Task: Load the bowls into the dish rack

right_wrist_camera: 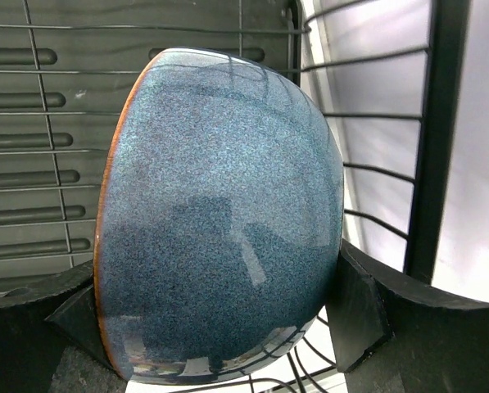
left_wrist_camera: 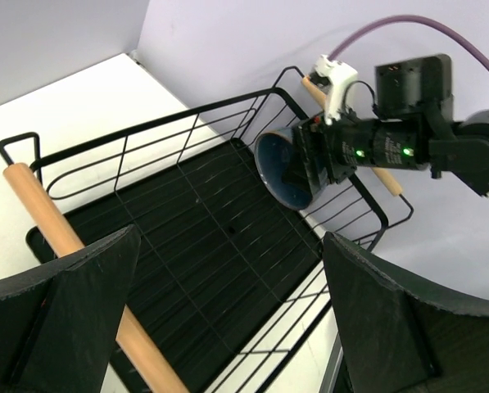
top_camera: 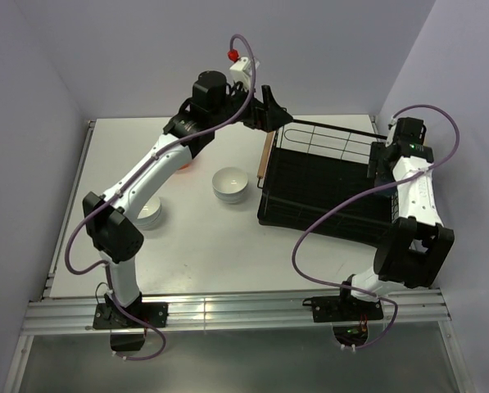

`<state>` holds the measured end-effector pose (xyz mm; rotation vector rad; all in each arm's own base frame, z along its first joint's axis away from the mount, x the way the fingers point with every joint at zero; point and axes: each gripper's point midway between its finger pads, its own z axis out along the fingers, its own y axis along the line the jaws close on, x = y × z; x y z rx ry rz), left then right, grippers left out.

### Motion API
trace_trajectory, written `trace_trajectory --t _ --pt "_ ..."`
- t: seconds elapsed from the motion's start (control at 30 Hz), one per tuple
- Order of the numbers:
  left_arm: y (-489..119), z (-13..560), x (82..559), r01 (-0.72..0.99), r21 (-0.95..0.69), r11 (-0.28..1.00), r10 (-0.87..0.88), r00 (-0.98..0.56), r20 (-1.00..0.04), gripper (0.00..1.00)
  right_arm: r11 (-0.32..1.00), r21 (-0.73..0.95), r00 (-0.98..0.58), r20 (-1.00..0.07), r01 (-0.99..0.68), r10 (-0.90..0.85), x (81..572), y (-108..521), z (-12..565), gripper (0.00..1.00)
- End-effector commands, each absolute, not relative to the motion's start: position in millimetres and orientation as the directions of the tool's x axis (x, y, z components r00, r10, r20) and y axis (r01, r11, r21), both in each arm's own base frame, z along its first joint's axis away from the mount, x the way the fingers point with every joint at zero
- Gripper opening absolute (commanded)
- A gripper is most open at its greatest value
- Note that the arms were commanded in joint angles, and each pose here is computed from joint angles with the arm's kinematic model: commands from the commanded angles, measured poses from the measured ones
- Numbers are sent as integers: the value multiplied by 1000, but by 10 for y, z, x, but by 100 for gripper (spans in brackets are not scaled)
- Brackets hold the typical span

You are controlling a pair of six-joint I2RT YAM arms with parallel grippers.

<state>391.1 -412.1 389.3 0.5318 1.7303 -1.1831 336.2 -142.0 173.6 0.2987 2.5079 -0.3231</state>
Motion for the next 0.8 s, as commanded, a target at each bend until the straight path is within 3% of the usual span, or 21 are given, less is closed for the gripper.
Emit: trace_trajectory --t 0.0,0.27,0.77 --pt "-3948 4237 3750 792 -422 441 -173 -387 -906 99 906 -278 -712 -701 319 36 3696 -1614 2216 0" --pt "-3830 4217 3686 788 -400 469 -154 -373 -915 100 840 -445 -756 -651 311 -65 3787 -1687 2088 0" --pt "-3757 4243 3662 781 -388 489 -152 -362 -920 100 792 -557 -815 -562 248 -140 3933 -1609 1721 0"
